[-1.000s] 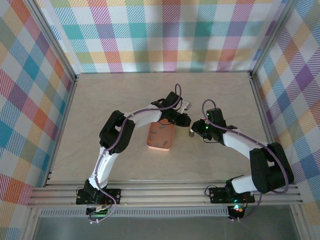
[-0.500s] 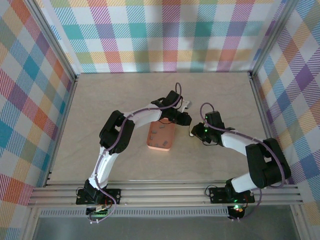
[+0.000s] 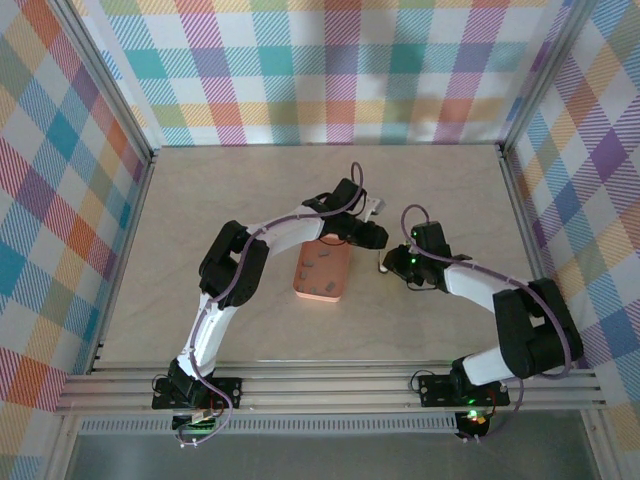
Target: Load the staples into the stapler
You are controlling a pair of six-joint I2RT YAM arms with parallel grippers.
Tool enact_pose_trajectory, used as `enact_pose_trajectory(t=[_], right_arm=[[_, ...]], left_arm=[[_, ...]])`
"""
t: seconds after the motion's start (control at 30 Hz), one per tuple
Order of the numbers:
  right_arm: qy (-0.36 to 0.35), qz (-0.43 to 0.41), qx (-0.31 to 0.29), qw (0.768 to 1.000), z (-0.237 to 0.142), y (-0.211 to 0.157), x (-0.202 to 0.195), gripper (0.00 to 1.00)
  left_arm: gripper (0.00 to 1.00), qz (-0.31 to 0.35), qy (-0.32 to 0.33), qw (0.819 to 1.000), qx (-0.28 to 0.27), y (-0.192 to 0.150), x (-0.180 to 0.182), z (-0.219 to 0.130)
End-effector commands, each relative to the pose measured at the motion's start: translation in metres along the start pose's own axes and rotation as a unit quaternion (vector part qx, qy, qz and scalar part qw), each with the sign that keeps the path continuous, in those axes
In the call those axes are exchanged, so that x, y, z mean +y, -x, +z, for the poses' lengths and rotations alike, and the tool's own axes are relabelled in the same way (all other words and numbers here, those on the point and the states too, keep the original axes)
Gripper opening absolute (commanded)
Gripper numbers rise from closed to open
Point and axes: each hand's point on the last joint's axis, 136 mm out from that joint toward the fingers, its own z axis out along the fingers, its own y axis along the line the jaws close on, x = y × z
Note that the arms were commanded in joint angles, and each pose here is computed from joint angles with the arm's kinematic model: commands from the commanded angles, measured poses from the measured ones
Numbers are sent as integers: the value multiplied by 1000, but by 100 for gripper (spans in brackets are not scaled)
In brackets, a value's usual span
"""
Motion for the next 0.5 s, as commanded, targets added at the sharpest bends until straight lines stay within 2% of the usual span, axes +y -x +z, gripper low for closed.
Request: enact_pose_trajectory(t=[0.0, 0.13, 0.47], right_arm=[[-9, -16, -6, 1000, -17, 5, 2, 28], [-5, -15, -19, 1000, -32, 13, 0, 28], [-5, 58, -13, 998, -45, 13, -48, 30]], left_arm=[[46, 17, -23, 999, -28, 27, -14, -8], [48, 21, -35, 999, -34, 39, -20, -4], [54, 24, -79, 996, -42, 60, -39, 21]])
